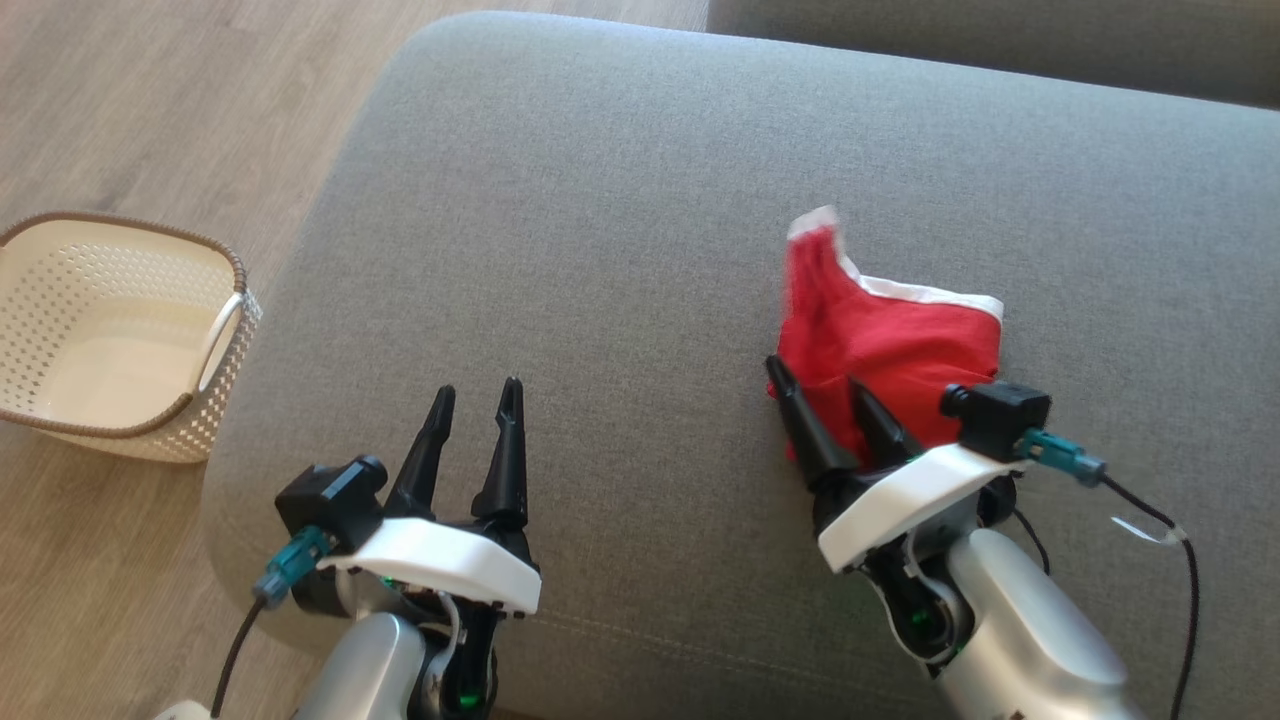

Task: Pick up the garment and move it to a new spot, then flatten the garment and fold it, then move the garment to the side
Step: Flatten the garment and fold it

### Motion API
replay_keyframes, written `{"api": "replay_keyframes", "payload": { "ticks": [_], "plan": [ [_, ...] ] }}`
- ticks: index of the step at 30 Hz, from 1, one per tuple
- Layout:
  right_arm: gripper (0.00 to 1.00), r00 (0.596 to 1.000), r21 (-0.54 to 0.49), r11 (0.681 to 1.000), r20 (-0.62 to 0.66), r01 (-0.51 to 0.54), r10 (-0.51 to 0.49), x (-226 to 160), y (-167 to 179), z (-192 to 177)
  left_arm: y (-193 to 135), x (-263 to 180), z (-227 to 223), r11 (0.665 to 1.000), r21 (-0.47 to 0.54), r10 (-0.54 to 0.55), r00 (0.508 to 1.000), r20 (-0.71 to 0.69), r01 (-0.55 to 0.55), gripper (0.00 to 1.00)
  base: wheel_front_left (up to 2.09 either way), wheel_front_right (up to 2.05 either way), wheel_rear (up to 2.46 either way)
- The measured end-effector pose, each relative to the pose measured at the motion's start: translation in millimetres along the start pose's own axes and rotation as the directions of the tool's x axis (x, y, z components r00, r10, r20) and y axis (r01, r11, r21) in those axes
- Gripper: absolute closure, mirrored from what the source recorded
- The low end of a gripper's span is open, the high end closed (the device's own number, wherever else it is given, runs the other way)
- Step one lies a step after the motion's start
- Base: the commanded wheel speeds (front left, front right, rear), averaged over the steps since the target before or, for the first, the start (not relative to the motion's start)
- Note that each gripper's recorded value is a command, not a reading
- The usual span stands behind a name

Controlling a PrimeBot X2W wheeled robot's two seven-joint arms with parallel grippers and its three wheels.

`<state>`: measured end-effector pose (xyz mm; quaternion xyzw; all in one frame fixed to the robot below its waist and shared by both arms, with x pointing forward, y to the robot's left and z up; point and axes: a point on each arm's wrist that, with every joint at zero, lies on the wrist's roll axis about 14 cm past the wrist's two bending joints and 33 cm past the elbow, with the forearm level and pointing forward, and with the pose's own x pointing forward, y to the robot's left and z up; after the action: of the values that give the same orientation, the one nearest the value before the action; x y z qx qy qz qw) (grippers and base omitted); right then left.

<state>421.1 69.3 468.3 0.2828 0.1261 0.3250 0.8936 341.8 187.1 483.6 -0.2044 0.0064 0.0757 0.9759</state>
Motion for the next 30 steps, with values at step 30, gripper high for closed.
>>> {"api": "replay_keyframes", "payload": {
  "ticks": [30],
  "plan": [
    [0.00,0.958,-0.467,0.845,0.231,0.260,-0.166,-69,-77,93,-41,21,-2,0.992,-0.023,-0.127,0.992,0.002,0.127,0.00,0.00,0.00,0.00]
  ]
}}
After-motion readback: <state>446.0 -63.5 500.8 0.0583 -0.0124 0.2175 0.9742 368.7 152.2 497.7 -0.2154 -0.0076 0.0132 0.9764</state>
